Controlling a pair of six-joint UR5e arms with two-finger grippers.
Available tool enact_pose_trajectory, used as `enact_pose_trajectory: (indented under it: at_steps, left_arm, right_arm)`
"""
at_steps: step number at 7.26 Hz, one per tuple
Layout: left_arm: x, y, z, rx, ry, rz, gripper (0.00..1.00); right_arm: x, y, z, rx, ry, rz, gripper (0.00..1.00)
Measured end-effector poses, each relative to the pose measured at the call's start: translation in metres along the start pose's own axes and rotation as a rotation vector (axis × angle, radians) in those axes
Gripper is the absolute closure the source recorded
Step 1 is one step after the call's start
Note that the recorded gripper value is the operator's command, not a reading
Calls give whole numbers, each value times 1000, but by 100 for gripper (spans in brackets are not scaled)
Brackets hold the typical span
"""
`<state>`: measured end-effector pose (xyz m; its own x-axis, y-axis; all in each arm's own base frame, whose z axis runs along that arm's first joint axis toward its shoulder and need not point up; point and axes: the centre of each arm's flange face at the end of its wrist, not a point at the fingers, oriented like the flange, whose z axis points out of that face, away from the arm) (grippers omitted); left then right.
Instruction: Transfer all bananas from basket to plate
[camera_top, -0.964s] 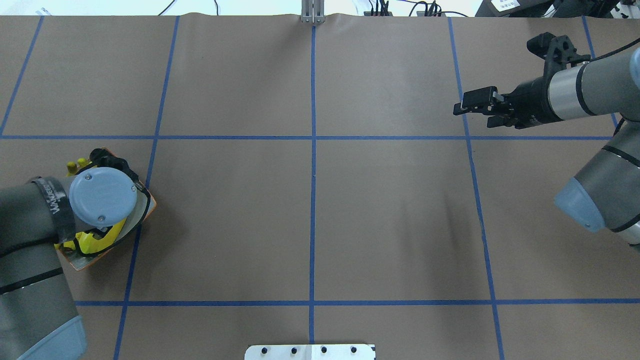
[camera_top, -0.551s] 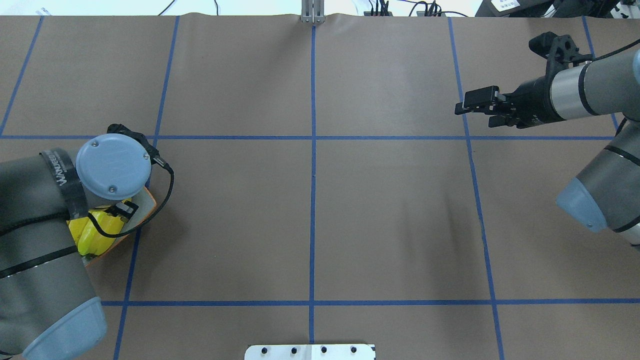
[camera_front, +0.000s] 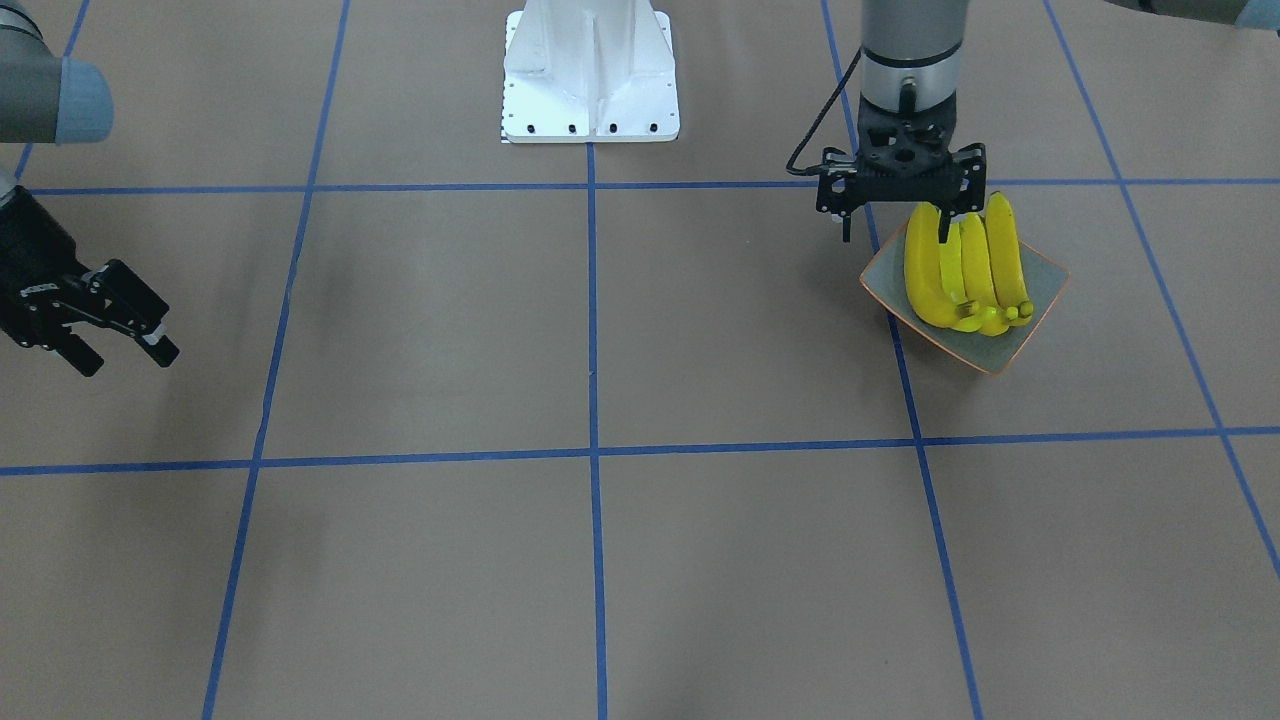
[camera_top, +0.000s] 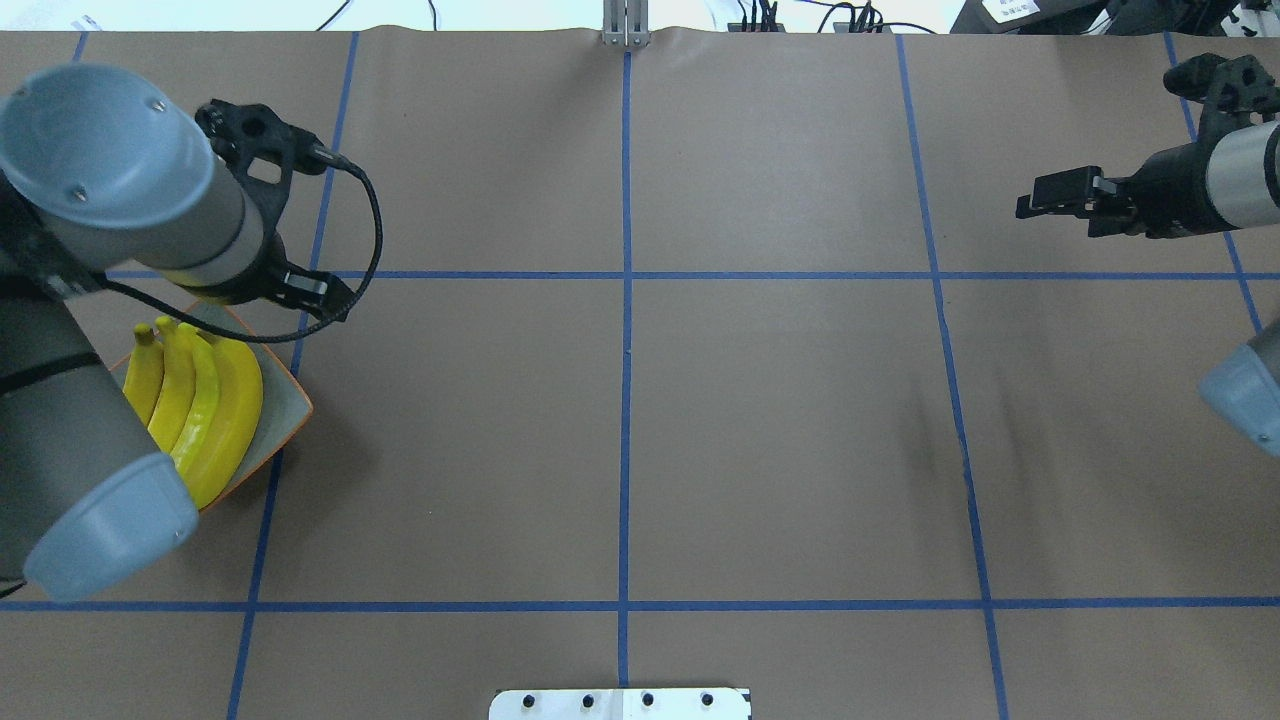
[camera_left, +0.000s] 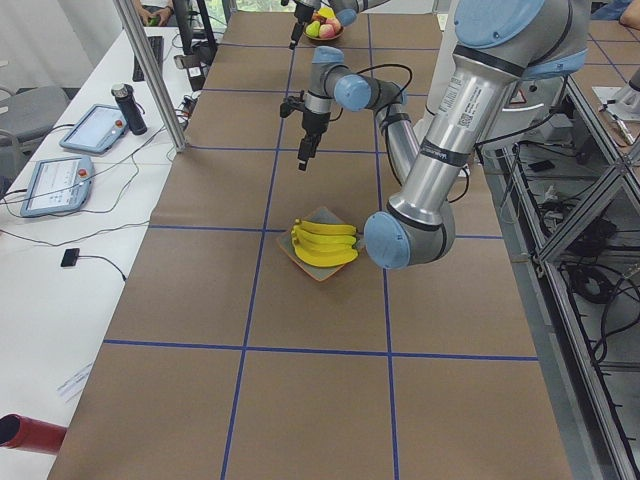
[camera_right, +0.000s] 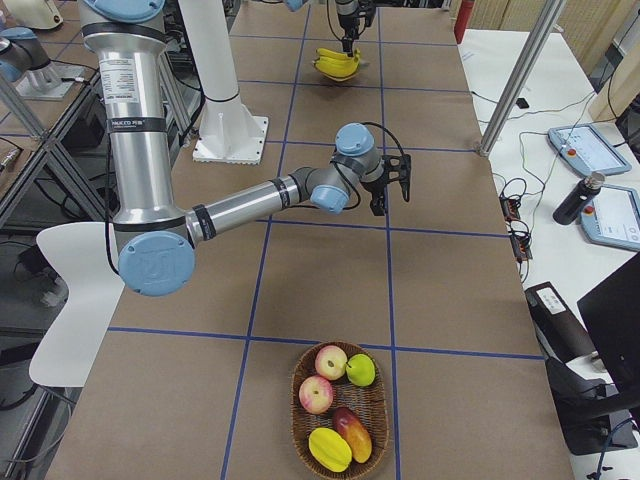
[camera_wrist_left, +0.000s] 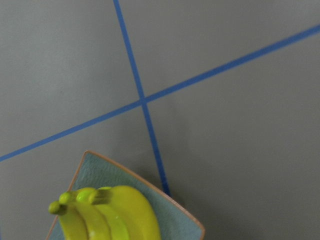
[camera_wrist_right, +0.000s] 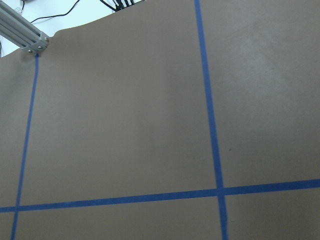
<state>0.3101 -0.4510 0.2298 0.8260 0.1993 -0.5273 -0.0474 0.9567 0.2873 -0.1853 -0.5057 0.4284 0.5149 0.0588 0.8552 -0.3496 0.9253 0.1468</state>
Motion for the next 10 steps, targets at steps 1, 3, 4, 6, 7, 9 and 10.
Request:
enact_pose_trajectory:
  at_steps: [1, 3, 4, 6, 7, 9, 10]
  left_arm:
    - [-26, -26, 0, 7, 58, -43, 0]
    - [-102, -68, 23, -3, 102, -24, 0]
    - [-151, -79, 38, -10, 107, 1, 0]
    - [-242, -73, 78, -31, 183, 3, 0]
    - [-282, -59, 100, -41, 206, 2, 0]
    - [-323, -34, 121, -67, 207, -22, 0]
    - [-335, -27, 124, -72, 202, -14, 0]
  right_arm:
    - [17, -11, -7, -12, 56, -26, 0]
    - [52, -34, -29, -60, 139, -73, 0]
    - [75, -41, -43, -95, 158, -94, 0]
    - [128, -36, -66, -147, 174, -120, 0]
    - [151, -30, -73, -163, 181, -127, 0]
    - [173, -28, -79, -183, 197, -107, 0]
    - [181, -30, -81, -188, 206, -99, 0]
